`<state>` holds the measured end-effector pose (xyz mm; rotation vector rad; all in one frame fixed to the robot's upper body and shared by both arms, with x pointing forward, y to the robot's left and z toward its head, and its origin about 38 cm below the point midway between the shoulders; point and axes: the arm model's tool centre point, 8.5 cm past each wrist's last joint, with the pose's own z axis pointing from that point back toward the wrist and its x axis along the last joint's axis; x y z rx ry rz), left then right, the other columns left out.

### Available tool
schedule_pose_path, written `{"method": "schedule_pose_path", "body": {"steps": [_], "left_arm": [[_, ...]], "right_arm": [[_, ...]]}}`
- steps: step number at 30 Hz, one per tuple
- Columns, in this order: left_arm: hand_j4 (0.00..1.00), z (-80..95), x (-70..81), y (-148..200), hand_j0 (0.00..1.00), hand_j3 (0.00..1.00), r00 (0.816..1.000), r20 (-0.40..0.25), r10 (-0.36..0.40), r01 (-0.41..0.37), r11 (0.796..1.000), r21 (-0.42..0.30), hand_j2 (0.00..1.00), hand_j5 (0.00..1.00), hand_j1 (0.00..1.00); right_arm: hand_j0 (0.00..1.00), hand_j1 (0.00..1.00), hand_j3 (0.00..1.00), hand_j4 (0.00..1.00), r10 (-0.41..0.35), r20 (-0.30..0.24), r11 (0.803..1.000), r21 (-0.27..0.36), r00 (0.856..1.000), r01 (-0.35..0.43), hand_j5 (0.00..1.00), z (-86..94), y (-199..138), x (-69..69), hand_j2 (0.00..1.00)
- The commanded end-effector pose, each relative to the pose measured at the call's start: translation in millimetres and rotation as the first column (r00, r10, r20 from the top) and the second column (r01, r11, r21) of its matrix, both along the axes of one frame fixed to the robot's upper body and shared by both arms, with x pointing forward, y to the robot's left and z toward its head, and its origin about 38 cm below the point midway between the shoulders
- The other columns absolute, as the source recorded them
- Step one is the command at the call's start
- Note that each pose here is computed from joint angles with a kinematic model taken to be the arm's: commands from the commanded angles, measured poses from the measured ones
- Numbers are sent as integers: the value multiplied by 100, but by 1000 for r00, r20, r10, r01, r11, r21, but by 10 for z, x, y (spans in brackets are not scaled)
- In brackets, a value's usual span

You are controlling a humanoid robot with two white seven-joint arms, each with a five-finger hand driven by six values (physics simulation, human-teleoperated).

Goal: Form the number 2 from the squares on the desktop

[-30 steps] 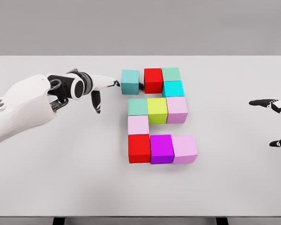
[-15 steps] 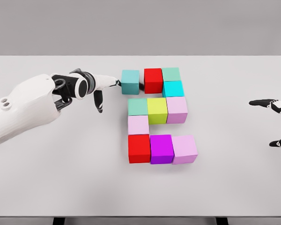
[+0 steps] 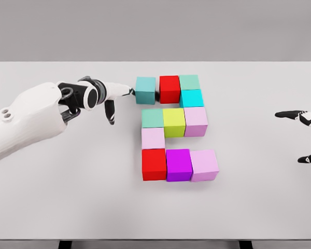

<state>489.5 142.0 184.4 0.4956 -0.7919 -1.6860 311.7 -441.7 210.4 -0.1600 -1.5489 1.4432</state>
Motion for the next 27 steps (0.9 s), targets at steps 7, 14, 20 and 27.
{"method": "schedule_pose_path", "body": {"steps": [7, 14, 20, 27], "left_arm": [[100, 7, -4, -9, 100, 100, 1000, 4, -6, 6, 1000, 1, 100, 100, 100], [100, 12, -12, -20, 100, 100, 1000, 5, -10, 10, 1000, -1, 100, 100, 100], [100, 14, -15, -24, 100, 100, 1000, 5, -11, 11, 1000, -1, 100, 100, 100], [100, 28, -49, -62, 100, 100, 1000, 8, -27, 27, 1000, -7, 100, 100, 100]], "right_arm": [[100, 100, 100, 100, 0, 0, 1000, 7, 1000, 0, 100, 12, 4, 2, 100], [100, 100, 100, 100, 0, -1, 1000, 7, 1000, 0, 100, 7, 3, -1, 100], [100, 100, 100, 100, 0, -1, 1000, 7, 1000, 0, 100, 7, 3, -1, 100], [100, 100, 100, 100, 0, -1, 1000, 7, 1000, 0, 100, 7, 3, -1, 100]]}}
